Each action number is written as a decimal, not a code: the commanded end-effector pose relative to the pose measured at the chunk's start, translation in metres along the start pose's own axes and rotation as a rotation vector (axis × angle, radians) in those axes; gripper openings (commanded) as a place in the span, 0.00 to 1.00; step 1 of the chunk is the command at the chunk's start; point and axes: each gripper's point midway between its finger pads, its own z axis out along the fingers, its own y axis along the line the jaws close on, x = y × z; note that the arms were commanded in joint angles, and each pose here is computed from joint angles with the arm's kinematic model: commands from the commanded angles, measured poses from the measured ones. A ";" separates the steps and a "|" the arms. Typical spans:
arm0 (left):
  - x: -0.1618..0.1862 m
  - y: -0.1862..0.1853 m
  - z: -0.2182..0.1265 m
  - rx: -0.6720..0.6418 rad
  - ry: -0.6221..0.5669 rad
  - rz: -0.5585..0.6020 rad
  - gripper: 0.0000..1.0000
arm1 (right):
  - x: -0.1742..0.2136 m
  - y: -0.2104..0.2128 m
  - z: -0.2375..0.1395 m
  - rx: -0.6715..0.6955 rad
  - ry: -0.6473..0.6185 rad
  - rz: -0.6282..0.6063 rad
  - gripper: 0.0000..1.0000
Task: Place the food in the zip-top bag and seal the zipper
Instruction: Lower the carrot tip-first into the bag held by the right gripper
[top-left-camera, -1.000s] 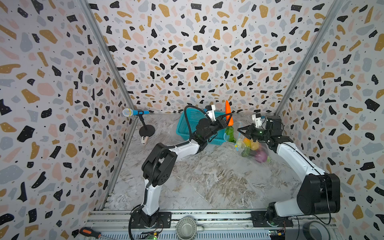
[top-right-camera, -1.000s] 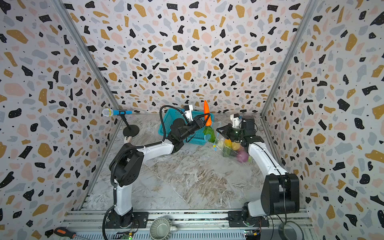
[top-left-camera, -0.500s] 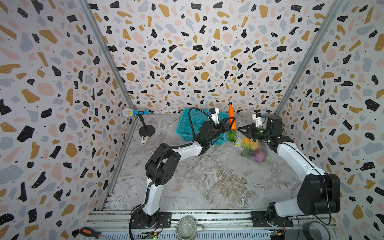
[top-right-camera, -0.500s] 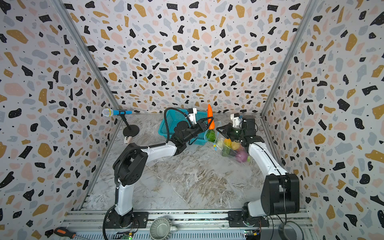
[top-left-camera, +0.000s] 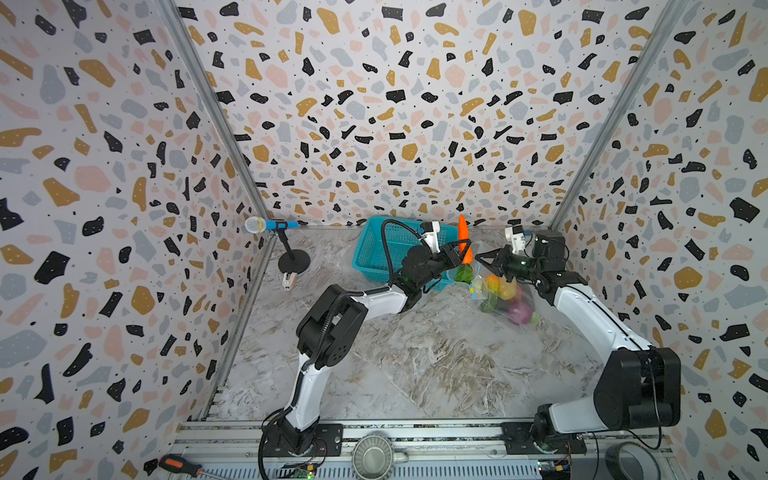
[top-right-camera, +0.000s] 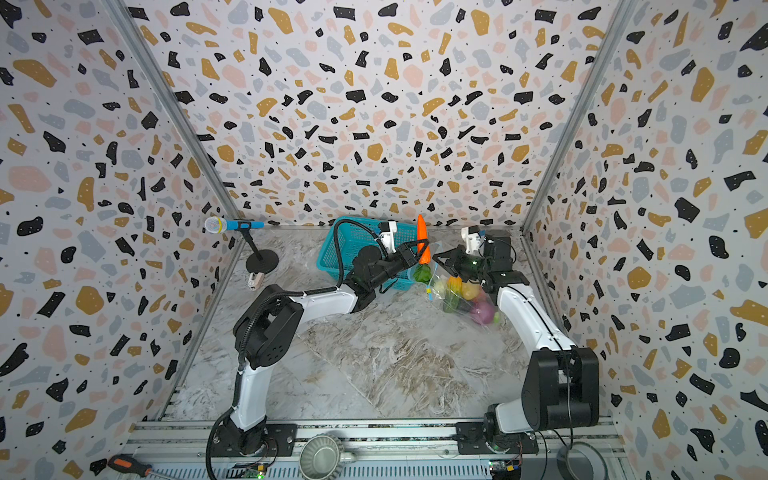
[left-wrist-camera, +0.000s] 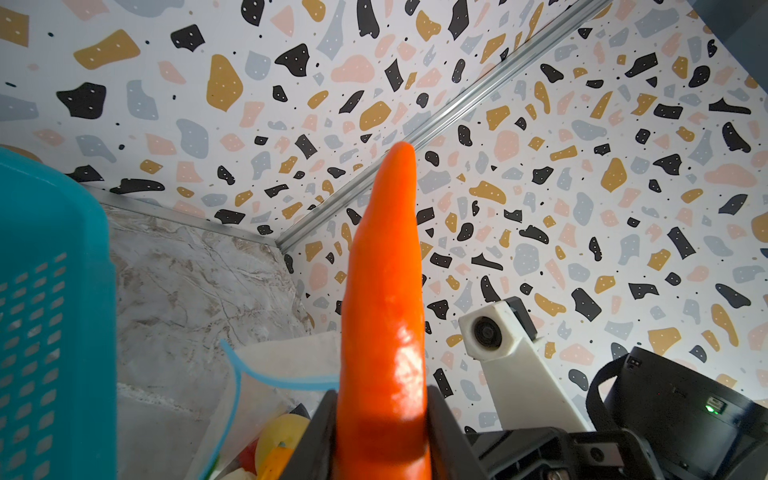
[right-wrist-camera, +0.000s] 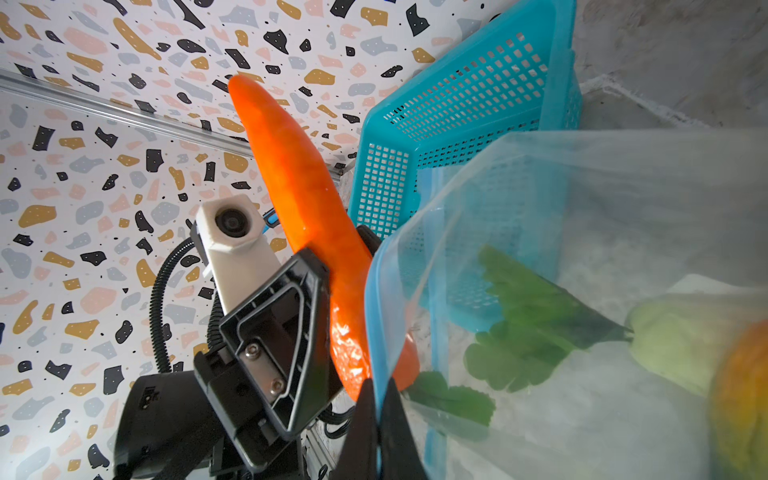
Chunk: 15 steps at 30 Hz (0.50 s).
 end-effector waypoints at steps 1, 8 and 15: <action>-0.008 -0.019 0.000 0.051 -0.048 0.017 0.29 | -0.017 0.041 -0.016 -0.074 -0.060 -0.092 0.00; 0.000 -0.018 -0.001 0.030 -0.041 0.054 0.32 | -0.018 0.043 -0.017 -0.079 -0.063 -0.098 0.01; 0.009 -0.008 -0.002 -0.015 -0.018 0.075 0.31 | -0.018 0.044 -0.016 -0.085 -0.061 -0.095 0.01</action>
